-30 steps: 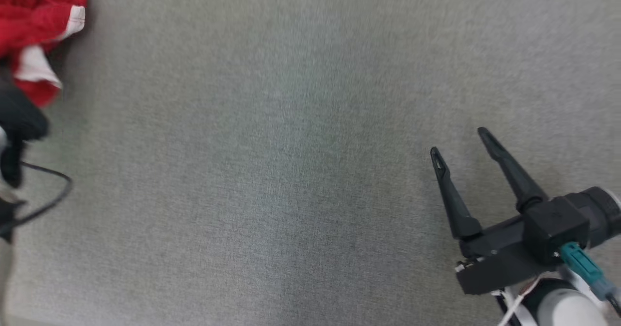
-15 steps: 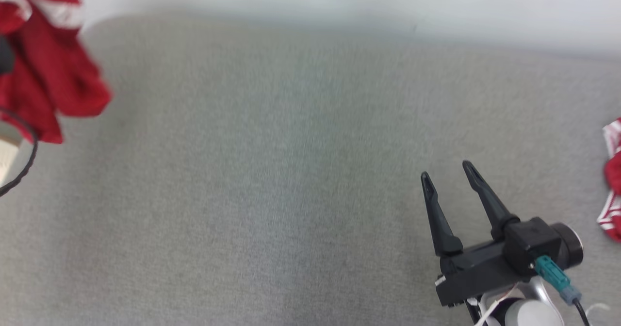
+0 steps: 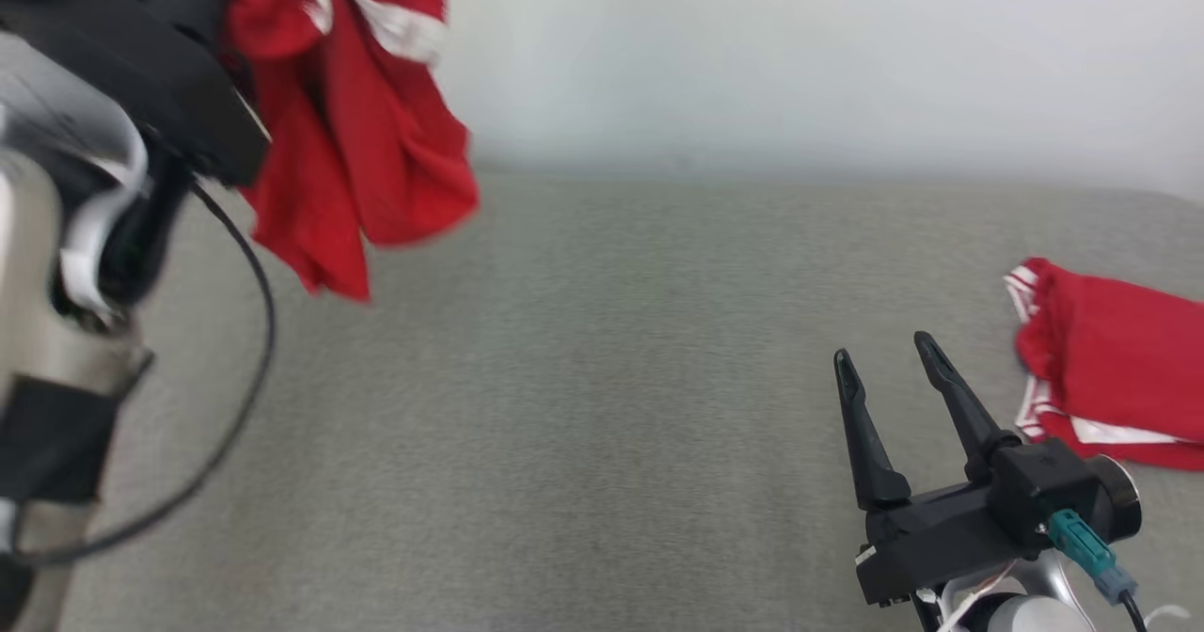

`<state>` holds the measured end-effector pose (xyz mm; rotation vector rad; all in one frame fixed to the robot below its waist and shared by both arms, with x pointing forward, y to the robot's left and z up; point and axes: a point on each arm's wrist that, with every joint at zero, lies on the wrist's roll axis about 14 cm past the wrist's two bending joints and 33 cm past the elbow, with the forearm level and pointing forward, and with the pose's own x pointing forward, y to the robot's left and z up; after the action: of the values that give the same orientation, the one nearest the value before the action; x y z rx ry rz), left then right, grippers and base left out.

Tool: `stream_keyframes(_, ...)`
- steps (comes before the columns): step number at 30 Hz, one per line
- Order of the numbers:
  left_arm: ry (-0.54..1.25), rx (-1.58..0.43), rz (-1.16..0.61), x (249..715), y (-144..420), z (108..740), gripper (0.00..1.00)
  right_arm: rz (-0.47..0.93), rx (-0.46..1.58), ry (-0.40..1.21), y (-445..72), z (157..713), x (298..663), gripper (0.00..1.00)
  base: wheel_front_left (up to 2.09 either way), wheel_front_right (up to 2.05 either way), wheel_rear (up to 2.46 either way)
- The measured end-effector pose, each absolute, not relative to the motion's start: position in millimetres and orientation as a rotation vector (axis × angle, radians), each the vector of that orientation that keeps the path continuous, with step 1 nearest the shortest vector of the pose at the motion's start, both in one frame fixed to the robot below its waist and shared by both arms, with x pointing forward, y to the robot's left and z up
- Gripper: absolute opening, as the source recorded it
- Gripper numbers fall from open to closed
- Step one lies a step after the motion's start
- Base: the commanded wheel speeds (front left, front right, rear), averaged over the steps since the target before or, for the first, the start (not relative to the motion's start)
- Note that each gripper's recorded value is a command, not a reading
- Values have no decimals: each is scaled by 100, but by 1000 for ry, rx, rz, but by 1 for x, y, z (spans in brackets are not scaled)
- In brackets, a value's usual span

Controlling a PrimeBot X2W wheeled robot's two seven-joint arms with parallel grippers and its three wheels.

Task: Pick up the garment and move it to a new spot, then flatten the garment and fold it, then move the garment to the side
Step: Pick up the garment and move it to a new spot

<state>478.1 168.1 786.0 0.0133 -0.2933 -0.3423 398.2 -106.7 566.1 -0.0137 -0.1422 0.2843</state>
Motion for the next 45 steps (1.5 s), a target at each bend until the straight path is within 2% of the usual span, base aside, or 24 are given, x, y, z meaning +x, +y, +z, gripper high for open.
stream_keyframes(6, -353, -70, -473, 473, 98, 767, 0, 189, -33, -149, -140, 571, 385, 100, 0, 0, 0)
stream_keyframes(14, -258, -203, -697, 469, -2, 716, 0, 41, -36, -120, -189, 563, 366, 100, 0, 0, 0)
stream_keyframes(19, -134, -259, -739, 476, -34, 665, 0, -27, -24, -92, -211, 552, 356, 100, 0, 0, 0)
stream_keyframes(25, 114, -238, -772, 478, -58, 558, 0, -67, -13, -33, -223, 530, 354, 100, 0, 0, 0)
stream_keyframes(26, 158, -229, -792, 475, -63, 540, 81, -71, -11, -25, -224, 527, 355, 100, 0, 0, 0)
stream_keyframes(27, 209, -227, -795, 472, -66, 522, 100, -72, -11, -17, -224, 525, 356, 100, 0, 0, 0)
stream_keyframes(30, 313, -220, -811, 461, -73, 481, 100, -72, -14, -12, -225, 522, 360, 100, 0, 0, 0)
stream_keyframes(34, 326, -222, -798, 457, -69, 466, 100, -63, -10, -8, -223, 520, 363, 100, 0, 0, 0)
stream_keyframes(45, 154, -274, -686, 452, -17, 503, 100, -41, -15, -15, -216, 524, 361, 100, 0, 0, 0)
